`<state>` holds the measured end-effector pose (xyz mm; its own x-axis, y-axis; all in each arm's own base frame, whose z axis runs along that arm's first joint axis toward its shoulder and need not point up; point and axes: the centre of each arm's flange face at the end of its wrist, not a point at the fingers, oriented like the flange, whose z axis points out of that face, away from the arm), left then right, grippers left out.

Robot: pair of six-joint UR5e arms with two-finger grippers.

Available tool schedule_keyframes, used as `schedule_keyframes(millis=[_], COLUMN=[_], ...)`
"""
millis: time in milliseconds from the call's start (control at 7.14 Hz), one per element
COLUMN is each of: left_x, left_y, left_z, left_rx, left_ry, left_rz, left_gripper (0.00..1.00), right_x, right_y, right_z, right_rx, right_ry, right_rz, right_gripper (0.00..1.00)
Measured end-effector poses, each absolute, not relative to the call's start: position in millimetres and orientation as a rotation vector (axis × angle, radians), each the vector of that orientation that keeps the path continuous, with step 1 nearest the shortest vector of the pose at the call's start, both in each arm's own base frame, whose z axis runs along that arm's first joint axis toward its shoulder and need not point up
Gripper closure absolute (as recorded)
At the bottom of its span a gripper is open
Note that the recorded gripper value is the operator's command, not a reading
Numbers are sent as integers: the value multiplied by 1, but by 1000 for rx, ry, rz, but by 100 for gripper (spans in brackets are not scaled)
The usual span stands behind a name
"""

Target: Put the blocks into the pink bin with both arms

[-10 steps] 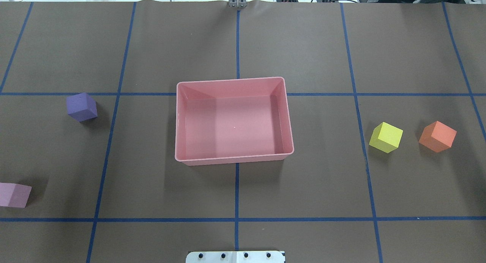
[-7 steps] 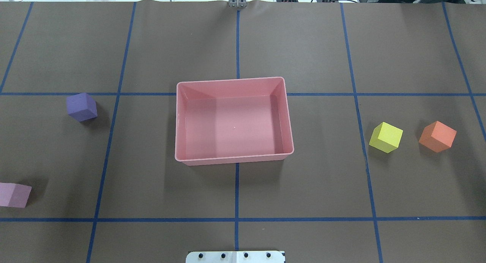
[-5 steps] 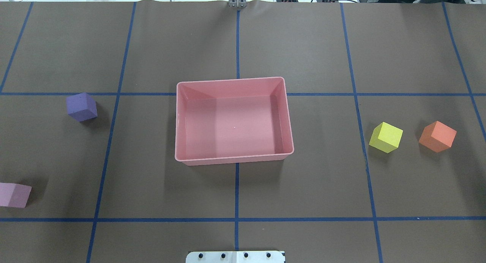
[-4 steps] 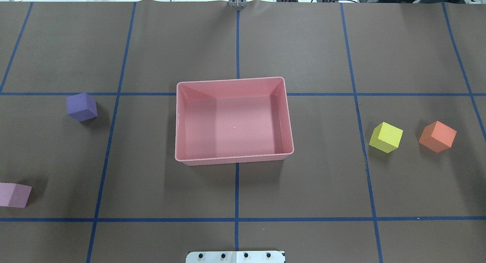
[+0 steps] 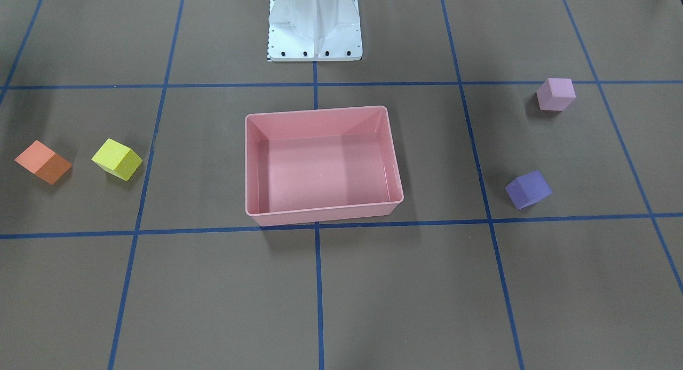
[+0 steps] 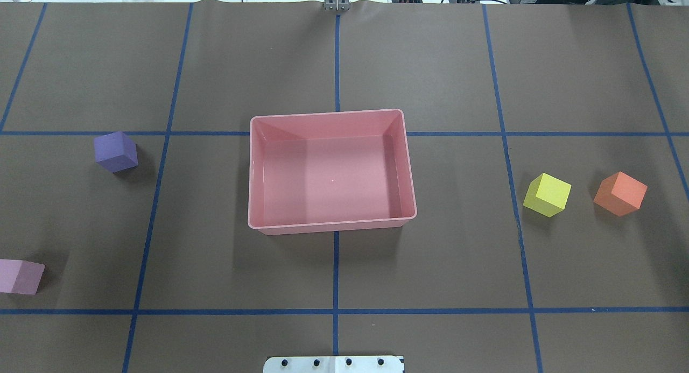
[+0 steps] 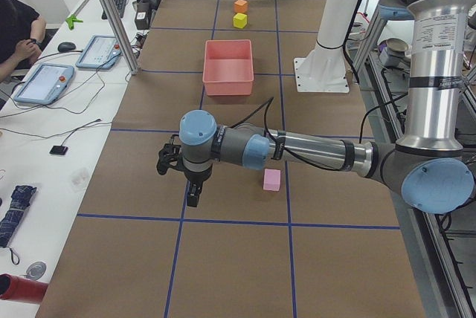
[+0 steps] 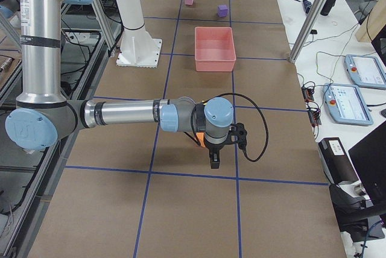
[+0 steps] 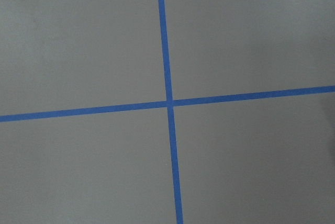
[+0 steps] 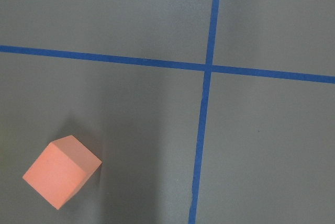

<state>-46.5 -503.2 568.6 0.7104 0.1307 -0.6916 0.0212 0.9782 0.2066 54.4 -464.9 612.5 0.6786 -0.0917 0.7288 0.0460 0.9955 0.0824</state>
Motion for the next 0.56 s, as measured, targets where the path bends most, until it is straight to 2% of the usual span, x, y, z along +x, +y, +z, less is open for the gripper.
schedule_keyframes(millis=[560], left_x=[-8], left_y=[-494], left_z=[548], left_rx=[161], left_ry=[939], left_rz=[29], left_gripper=[0], right_x=[54], right_y=[-466], right_z=[611], right_rx=[61], right_ry=[-822], right_rz=[-78], right_gripper=[0])
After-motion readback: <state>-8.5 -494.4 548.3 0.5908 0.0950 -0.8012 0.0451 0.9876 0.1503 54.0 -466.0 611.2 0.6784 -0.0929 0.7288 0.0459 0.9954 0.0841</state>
